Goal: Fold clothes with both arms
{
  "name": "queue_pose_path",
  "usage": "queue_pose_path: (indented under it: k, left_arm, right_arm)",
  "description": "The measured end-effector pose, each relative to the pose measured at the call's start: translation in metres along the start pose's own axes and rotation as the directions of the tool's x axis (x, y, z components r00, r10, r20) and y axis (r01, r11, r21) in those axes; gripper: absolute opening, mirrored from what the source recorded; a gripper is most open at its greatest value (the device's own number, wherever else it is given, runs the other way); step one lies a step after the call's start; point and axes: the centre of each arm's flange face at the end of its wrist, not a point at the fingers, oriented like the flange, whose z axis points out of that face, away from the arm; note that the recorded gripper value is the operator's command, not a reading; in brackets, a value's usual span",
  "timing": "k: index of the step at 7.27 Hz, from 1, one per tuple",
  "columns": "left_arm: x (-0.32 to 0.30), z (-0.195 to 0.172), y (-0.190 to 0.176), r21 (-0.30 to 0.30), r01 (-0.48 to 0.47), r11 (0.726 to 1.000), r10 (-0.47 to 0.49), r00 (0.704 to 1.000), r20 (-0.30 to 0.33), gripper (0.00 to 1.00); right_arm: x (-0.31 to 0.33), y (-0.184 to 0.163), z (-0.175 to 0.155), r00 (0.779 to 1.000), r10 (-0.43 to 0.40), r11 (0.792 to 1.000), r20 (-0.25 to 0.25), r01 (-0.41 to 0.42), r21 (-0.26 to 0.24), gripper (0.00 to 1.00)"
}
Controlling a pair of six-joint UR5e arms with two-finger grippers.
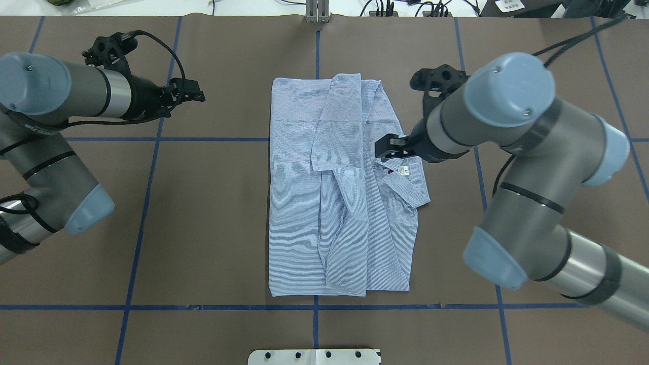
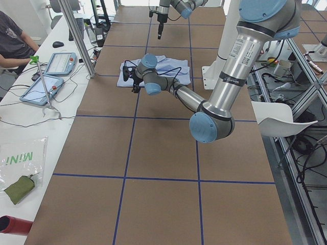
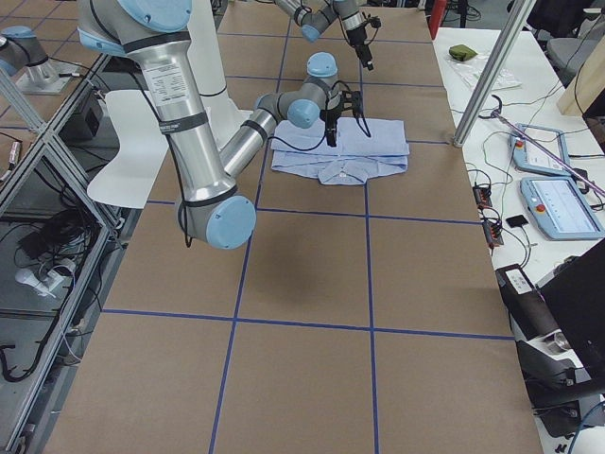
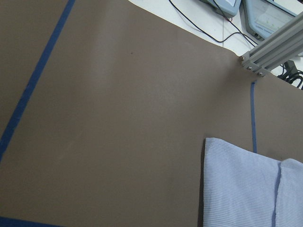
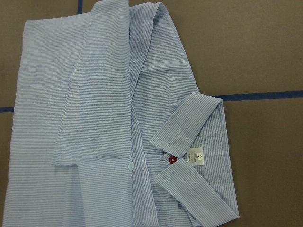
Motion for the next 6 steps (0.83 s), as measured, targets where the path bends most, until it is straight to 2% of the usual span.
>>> queue_pose_path:
  k: [1, 3, 4, 6]
  left_arm:
    - [-0.007, -0.006, 0.003, -0.004, -0.001, 1.000, 0.001, 1.000, 0.003, 1.00]
    - [-0.018, -0.016, 0.008, -0.018, 0.000, 1.000, 0.000, 1.000, 0.003, 1.00]
    - [-0.019, -0.018, 0.009, -0.022, 0.000, 1.000, 0.000, 1.000, 0.002, 1.00]
    - [-0.019, -0.019, 0.011, -0.024, 0.000, 1.000, 0.000, 1.000, 0.000, 1.00]
  right_arm:
    - [-0.039, -0.007, 0.020, 0.996, -0.042, 0.999, -0.079, 0.042, 0.003, 1.00]
    - [-0.100, -0.031, 0.068, 0.973, -0.121, 0.993, -0.195, 0.121, -0.013, 1.00]
    - [-0.124, -0.040, 0.087, 0.957, -0.158, 0.987, -0.242, 0.159, -0.015, 0.99]
    - [-0.162, -0.047, 0.109, 0.935, -0.214, 0.977, -0.283, 0.211, -0.042, 0.93]
